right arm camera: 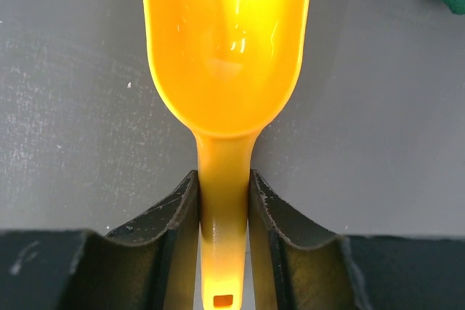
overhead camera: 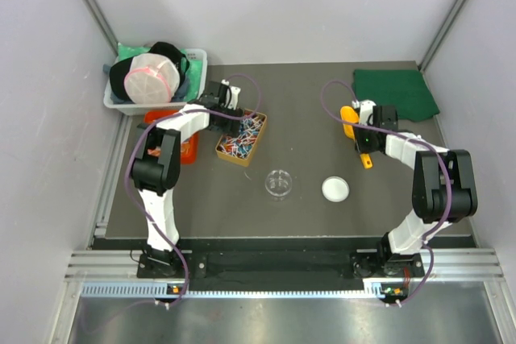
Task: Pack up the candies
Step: Pick up the spatula from the center of the board.
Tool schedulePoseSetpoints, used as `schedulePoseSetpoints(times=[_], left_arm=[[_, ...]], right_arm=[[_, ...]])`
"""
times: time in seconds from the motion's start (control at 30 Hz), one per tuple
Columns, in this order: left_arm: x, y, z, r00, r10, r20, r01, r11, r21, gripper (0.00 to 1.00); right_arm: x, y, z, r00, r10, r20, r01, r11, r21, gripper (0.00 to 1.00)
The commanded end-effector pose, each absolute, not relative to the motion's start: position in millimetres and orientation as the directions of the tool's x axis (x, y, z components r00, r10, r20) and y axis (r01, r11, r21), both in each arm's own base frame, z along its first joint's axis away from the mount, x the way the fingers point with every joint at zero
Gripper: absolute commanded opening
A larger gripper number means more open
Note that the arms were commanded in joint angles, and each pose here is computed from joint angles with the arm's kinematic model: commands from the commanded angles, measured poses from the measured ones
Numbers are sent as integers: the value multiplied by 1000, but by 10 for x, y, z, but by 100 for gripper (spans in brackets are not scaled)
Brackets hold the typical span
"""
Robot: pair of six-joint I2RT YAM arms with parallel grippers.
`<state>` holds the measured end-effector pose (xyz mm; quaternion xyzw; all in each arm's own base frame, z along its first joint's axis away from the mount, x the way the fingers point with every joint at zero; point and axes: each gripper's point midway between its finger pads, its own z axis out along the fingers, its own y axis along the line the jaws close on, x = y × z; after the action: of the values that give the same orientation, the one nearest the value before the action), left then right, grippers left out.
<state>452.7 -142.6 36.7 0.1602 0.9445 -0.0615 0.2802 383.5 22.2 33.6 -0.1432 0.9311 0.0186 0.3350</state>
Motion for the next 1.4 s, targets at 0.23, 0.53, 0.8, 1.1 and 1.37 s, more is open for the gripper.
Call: schedulePoseSetpoints(times=[0.23, 0.53, 0.8, 1.1, 1.37], left_arm=[[4645, -1502, 1014, -707, 248, -662, 361, 932, -36, 79], [4666, -1590, 1529, -637, 247, -730, 408, 912, -48, 83], [4522, -1961, 1940, -584, 241, -775, 566, 805, -176, 88], [4156, -2419, 2126, -626, 250, -738, 714, 564, -415, 92], [3965, -2583, 2229, -657, 252, -711, 736, 420, -531, 92]], right_arm=[[3987, 233, 875, -662, -245, -708, -278, 958, -72, 13], [3819, 425, 1326, -569, -343, -747, -362, 921, -148, 3], [3493, 957, 1860, -391, -485, -782, -531, 813, -240, 1], [3303, 1397, 1986, -251, -637, -729, -627, 681, -379, 2], [3235, 1638, 1925, -169, -737, -655, -657, 580, -482, 3]])
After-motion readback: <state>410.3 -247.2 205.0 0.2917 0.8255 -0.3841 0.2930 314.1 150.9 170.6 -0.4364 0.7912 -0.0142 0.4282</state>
